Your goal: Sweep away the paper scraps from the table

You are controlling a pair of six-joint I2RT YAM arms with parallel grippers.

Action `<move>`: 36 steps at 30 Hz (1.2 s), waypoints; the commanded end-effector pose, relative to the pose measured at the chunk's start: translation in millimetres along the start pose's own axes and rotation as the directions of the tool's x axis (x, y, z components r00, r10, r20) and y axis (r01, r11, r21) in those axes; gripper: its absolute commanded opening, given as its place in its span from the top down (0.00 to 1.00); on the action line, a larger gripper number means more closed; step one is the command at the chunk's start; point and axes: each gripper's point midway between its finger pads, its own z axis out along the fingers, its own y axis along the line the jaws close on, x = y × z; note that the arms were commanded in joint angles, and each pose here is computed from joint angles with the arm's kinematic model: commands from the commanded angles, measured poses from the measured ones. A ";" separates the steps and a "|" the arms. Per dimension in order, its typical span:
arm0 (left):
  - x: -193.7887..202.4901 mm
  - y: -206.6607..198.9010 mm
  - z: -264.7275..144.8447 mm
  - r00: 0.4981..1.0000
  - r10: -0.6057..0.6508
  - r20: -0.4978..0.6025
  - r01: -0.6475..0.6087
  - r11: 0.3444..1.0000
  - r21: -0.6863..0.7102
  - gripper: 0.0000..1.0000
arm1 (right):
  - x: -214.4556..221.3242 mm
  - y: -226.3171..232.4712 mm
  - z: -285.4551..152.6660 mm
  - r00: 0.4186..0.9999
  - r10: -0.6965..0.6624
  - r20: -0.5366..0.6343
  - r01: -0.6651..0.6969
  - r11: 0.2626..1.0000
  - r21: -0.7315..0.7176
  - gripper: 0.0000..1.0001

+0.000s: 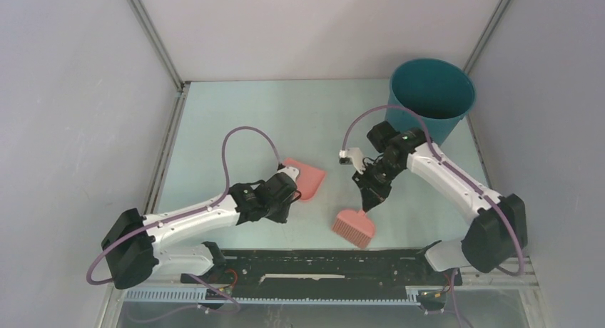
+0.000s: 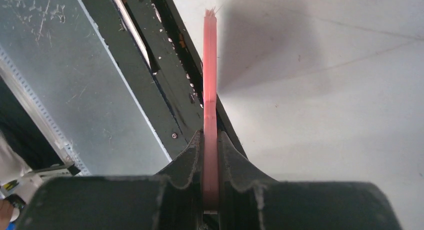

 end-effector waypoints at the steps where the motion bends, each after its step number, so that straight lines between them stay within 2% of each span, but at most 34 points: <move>1: 12.4 -12.7 5.6 0.997 -0.066 -0.041 0.069 0.995 0.068 1.00 | -19.0 7.1 12.0 0.998 -0.063 0.016 0.064 0.996 -0.063 1.00; 5: 26.2 -14.9 15.1 0.995 -0.060 -0.085 0.067 0.994 0.083 1.00 | -23.3 1.2 31.2 0.998 -0.049 -0.032 0.046 0.994 -0.101 1.00; 11: 32.2 -19.7 28.3 0.993 -0.041 -0.115 0.052 0.994 0.099 0.98 | -38.9 -37.0 63.3 0.996 -0.014 -0.088 0.009 0.998 -0.060 0.99; 16: 32.4 -23.8 31.5 0.992 -0.033 -0.126 0.047 0.992 0.113 0.84 | -56.7 -64.9 83.7 0.994 0.001 -0.105 -0.004 1.000 -0.024 0.99; 23: 25.9 -15.9 31.1 0.996 -0.020 -0.087 0.027 0.996 0.081 0.64 | -71.9 -100.2 90.4 0.995 0.000 -0.100 0.011 0.994 0.105 0.83; 27: 25.1 -15.7 33.0 0.996 -0.013 -0.090 0.020 0.997 0.076 0.60 | -84.7 -120.4 82.4 0.996 0.004 -0.085 0.009 0.988 0.154 0.82; 33: 22.1 -16.8 31.3 0.996 -0.012 -0.083 0.018 0.997 0.080 0.54 | -105.7 -131.3 76.7 0.999 0.017 -0.039 -0.013 0.994 0.108 0.81; 36: 21.2 -15.1 30.1 0.997 -0.017 -0.076 0.022 0.997 0.073 0.47 | -104.6 -132.8 83.2 0.999 0.011 -0.048 -0.006 0.994 0.105 0.71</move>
